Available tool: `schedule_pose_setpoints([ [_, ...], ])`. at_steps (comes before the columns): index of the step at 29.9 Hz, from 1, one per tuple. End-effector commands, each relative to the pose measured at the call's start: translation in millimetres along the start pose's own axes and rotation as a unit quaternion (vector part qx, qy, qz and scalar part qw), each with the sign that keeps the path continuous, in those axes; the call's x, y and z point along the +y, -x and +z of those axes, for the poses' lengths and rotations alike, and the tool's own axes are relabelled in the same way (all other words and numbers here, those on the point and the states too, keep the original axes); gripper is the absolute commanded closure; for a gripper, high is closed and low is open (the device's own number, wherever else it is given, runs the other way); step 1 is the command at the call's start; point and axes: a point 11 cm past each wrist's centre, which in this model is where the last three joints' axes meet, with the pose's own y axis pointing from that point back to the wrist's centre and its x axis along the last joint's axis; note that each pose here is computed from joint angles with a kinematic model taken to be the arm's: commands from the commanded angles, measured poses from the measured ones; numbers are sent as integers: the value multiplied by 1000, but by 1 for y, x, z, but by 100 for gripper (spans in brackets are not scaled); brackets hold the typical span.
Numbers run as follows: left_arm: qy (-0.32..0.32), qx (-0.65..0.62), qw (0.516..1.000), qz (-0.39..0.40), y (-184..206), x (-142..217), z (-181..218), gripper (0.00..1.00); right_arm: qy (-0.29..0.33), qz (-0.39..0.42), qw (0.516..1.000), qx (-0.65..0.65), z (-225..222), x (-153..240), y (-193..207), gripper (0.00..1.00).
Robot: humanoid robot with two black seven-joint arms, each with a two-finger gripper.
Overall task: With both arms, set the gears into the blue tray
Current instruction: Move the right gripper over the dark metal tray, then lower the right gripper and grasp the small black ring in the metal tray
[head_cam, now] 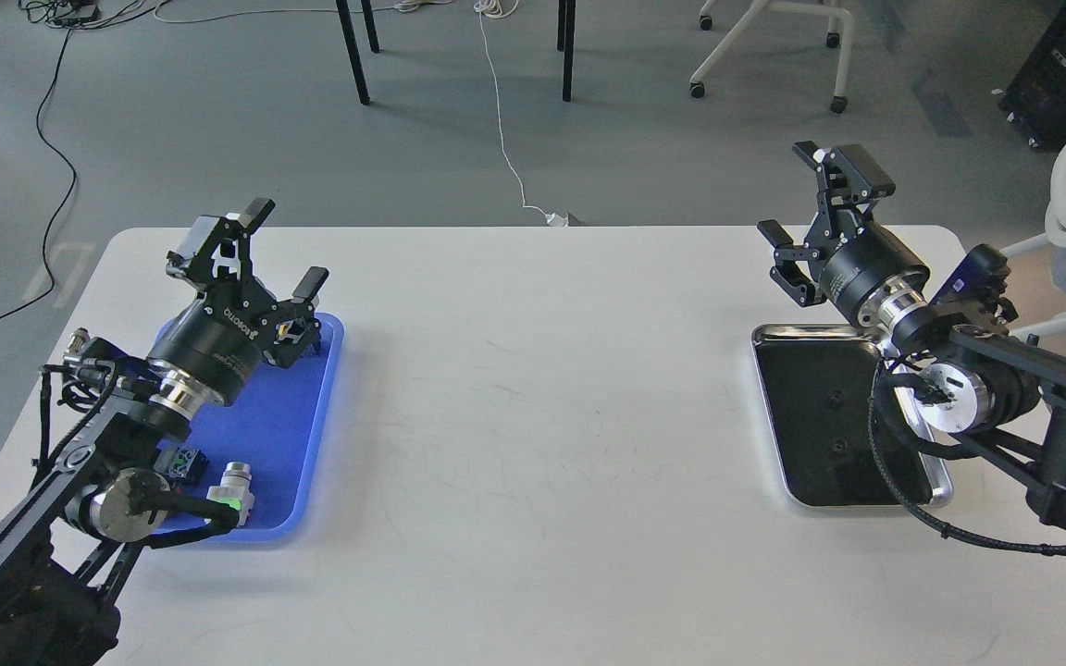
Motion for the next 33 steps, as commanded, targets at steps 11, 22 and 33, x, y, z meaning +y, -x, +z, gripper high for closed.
schedule_pose_setpoints([
  [11, 3, -1, 1000, -3, -2, 0, 4, 2, 1, -62, 995, 79, -28, 8, -3, 1],
  [22, 6, 3, 1000, -5, 0, 0, 4, 2, 114, -326, 760, 550, -71, 29, 26, 1],
  [33, 4, 6, 1000, -4, 1, 2, 1, 2, 255, -441, 452, 732, -22, 64, -17, 2],
])
